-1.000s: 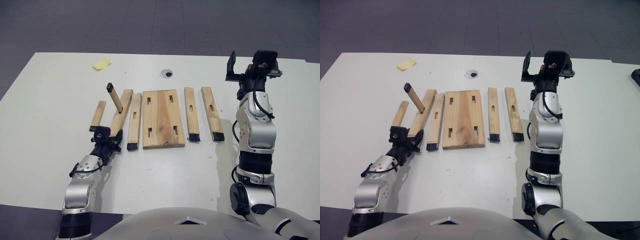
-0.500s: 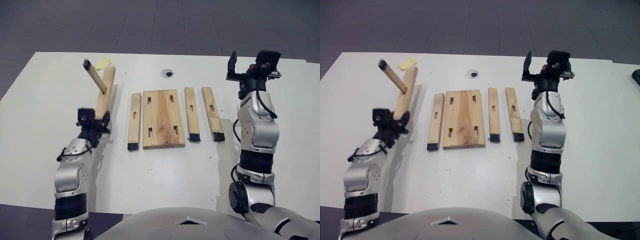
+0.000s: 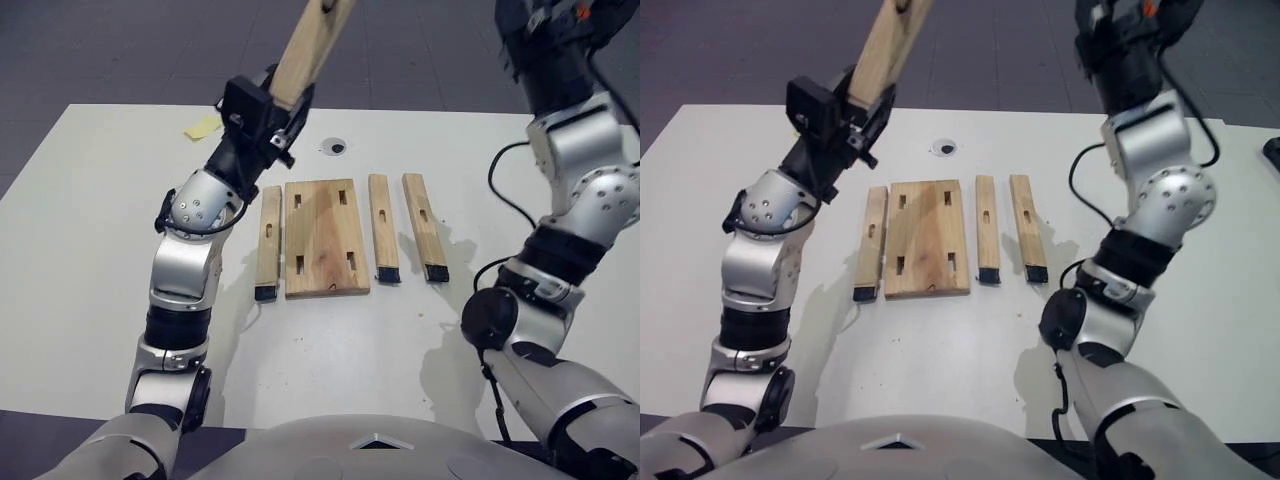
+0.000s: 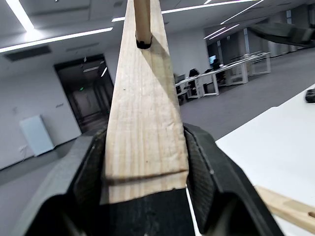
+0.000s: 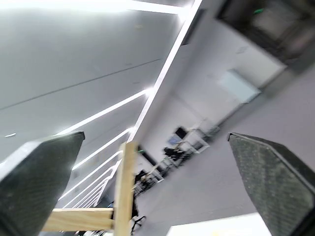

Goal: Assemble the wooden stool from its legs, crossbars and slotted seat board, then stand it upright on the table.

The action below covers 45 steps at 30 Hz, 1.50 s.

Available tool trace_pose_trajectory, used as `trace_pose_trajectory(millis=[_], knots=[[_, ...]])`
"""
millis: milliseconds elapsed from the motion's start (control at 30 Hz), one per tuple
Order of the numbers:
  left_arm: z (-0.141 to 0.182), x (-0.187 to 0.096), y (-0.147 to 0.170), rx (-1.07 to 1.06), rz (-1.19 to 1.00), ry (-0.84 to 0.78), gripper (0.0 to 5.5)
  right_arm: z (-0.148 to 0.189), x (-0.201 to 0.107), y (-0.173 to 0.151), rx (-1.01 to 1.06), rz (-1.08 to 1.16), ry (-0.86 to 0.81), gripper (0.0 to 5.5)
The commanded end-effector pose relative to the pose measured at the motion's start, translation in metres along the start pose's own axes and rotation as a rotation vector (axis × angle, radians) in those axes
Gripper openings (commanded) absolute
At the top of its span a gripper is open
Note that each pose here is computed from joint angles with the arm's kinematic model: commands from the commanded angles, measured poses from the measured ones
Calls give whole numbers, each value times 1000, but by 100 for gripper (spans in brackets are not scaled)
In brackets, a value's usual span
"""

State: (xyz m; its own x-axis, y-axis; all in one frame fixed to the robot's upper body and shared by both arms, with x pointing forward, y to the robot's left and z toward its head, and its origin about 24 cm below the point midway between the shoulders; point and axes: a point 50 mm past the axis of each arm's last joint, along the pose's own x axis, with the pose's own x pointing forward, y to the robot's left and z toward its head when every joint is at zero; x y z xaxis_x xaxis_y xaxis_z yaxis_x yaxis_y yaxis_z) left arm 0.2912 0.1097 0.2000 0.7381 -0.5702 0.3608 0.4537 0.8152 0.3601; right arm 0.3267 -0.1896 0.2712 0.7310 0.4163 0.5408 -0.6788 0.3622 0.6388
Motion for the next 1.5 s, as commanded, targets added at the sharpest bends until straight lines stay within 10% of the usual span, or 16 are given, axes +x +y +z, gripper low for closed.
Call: trace_pose_trajectory(millis=[33,367,1233,1500], knots=[[3,8,-9,30,-84,-31,205,0,11,6,-14,43,84,540],[-2,9,-26,69,-218,-44,205,-8,24,15,-37,127,185,540],[-11,5,-24,84,-240,-18,205,-5,1,1,-53,50,204,128],[-15,5,-25,70,-231,-1,205,-9,-2,5,-100,26,181,115]])
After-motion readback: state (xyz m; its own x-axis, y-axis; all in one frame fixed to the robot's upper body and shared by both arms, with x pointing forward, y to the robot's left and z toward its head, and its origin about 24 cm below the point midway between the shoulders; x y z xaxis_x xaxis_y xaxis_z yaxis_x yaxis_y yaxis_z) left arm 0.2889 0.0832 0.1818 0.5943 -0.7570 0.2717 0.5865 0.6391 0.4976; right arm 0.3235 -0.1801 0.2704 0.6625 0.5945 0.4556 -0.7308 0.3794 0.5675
